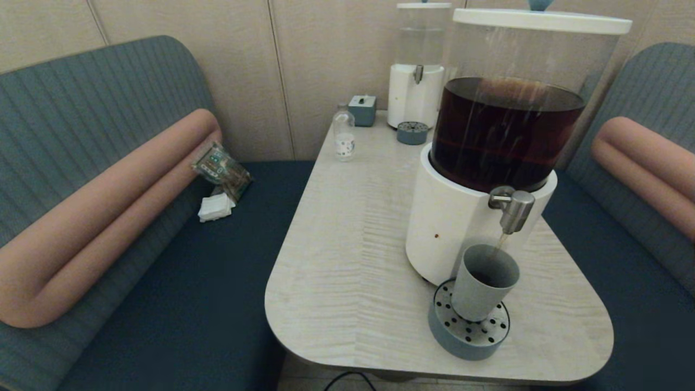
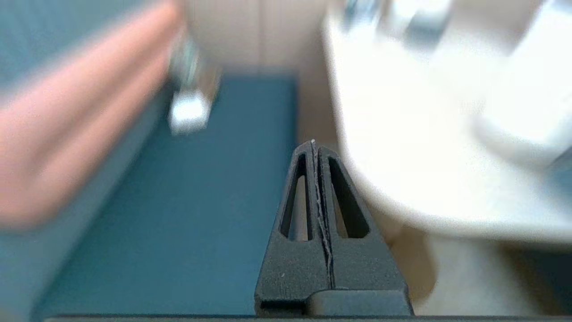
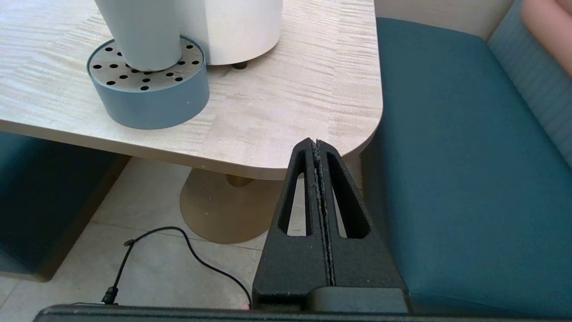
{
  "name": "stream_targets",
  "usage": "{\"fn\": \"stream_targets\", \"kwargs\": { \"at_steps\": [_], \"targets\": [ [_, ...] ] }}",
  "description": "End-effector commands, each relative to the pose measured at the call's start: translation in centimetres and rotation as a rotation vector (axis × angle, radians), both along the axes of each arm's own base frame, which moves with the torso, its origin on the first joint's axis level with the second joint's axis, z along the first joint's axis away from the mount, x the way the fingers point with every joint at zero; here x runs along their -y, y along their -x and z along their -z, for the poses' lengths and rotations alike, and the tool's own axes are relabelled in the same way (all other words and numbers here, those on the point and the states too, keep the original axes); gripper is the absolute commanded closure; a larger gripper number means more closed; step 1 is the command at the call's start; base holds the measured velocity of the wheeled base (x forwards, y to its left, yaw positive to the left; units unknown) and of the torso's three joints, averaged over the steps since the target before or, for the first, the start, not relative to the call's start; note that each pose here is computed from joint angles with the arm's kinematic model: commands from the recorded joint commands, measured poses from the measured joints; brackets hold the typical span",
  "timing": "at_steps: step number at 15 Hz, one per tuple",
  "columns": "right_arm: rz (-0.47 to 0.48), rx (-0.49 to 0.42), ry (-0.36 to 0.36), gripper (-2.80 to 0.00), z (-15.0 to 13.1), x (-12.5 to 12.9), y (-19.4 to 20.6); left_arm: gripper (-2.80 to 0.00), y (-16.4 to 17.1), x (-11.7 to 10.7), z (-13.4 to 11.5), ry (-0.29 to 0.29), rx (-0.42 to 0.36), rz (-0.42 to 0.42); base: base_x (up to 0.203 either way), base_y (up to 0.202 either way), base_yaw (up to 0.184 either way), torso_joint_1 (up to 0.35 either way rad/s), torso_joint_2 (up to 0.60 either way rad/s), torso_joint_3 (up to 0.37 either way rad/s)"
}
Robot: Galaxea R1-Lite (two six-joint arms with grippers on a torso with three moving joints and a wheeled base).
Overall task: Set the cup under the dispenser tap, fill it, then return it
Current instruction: Turn off the faucet
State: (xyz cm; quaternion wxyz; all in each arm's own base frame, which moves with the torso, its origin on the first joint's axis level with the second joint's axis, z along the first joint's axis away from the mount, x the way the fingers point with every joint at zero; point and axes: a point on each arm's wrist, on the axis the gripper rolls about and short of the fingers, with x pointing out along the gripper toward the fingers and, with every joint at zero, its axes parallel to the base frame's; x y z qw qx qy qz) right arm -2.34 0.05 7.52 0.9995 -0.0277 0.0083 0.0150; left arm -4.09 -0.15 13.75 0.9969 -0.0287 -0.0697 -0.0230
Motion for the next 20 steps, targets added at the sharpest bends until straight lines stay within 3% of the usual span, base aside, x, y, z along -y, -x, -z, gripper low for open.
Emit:
{"fn": "stream_targets", "kwargs": {
  "at_steps": [1,5,7,9,11,12,13,15,18,20],
  "targets": [
    [-0.001,0.000,0.001,0.00,0.0,0.0,0.0,0.00,0.2,0.0,-6.0,0.005,0.041,0.033,0.000,0.000,0.000,0.000,0.00,0.000],
    [-0.001,0.000,0.001,0.00,0.0,0.0,0.0,0.00,-1.9,0.3,-19.7,0.015,0.148,0.247,0.000,0.000,0.000,0.000,0.00,0.000],
    [-0.001,-0.001,0.001,0.00,0.0,0.0,0.0,0.00,-3.3,0.6,-25.4,0.088,0.208,0.366,0.000,0.000,0.000,0.000,0.00,0.000],
    [-0.001,0.001,0.001,0.00,0.0,0.0,0.0,0.00,-6.4,0.8,-29.3,0.189,0.208,0.454,0.000,0.000,0.000,0.000,0.00,0.000],
    [-0.001,-0.001,0.001,0.00,0.0,0.0,0.0,0.00,-11.0,1.2,-30.4,0.185,0.145,0.546,0.000,0.000,0.000,0.000,0.00,0.000],
    [-0.001,-0.001,0.001,0.00,0.0,0.0,0.0,0.00,-13.0,1.5,-30.1,0.135,0.095,0.631,0.000,0.000,0.000,0.000,0.00,0.000],
    [-0.001,0.001,0.001,0.00,0.0,0.0,0.0,0.00,-14.8,1.7,-29.2,0.043,0.042,0.710,0.000,0.000,0.000,0.000,0.00,0.000],
    [-0.001,0.000,0.001,0.00,0.0,0.0,0.0,0.00,-18.1,2.2,-27.2,-0.112,-0.048,0.760,0.000,0.000,0.000,0.000,0.00,0.000],
    [-0.001,-0.001,0.001,0.00,0.0,0.0,0.0,0.00,-20.6,4.7,-25.1,-0.215,-0.131,0.909,0.000,0.000,0.000,0.000,0.00,0.000],
    [-0.001,0.001,0.001,0.00,0.0,0.0,0.0,0.00,-21.7,5.8,-23.8,-0.372,-0.165,0.920,0.000,0.000,0.000,0.000,0.00,0.000]
  ]
}}
